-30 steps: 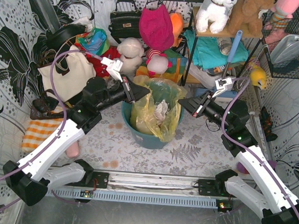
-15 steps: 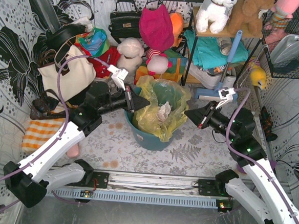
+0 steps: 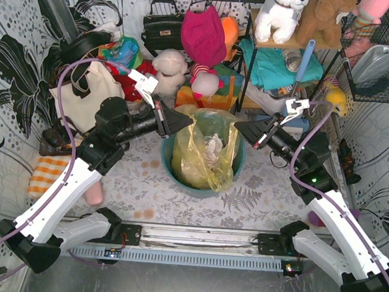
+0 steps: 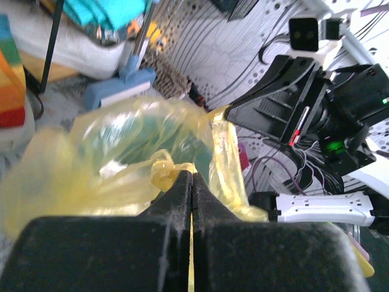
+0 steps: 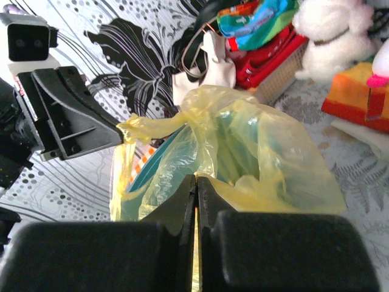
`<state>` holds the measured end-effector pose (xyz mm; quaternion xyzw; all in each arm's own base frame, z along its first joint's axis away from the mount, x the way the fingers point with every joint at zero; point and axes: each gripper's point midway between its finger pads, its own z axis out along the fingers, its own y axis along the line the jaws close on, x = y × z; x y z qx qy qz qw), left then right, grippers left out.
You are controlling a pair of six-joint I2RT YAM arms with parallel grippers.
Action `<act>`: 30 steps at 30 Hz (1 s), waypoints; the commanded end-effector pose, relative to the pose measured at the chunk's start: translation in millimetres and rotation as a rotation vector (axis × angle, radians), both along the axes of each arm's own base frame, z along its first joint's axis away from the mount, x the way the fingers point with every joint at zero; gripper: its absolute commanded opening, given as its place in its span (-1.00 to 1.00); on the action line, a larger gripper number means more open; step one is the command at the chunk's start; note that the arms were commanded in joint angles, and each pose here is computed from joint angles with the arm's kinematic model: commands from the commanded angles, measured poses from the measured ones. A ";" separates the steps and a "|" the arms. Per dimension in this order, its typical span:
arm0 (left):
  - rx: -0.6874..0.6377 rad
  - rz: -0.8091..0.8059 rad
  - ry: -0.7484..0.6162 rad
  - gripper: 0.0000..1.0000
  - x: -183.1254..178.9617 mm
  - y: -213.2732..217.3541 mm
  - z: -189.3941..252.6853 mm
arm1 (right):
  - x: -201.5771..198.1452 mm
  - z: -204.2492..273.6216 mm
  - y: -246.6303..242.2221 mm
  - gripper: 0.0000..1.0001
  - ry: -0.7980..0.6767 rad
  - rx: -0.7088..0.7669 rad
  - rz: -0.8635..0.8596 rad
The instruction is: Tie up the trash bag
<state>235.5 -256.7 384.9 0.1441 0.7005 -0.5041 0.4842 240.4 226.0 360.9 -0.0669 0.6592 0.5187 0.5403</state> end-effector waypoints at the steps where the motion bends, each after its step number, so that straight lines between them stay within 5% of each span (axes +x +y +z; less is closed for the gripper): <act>1: -0.102 -0.038 -0.160 -1.00 -9.1 -0.3 56.1 | -12.8 74.0 -8.3 -1.00 -0.192 0.129 -0.011; 13: -0.044 0.077 0.008 -1.00 30.7 -0.6 -1.9 | 6.8 21.5 -17.8 -1.00 -0.066 0.043 -0.121; 30: 0.043 0.240 0.044 -1.00 107.6 36.5 -44.6 | 36.3 6.0 -1.0 -1.00 -0.031 -0.009 -0.110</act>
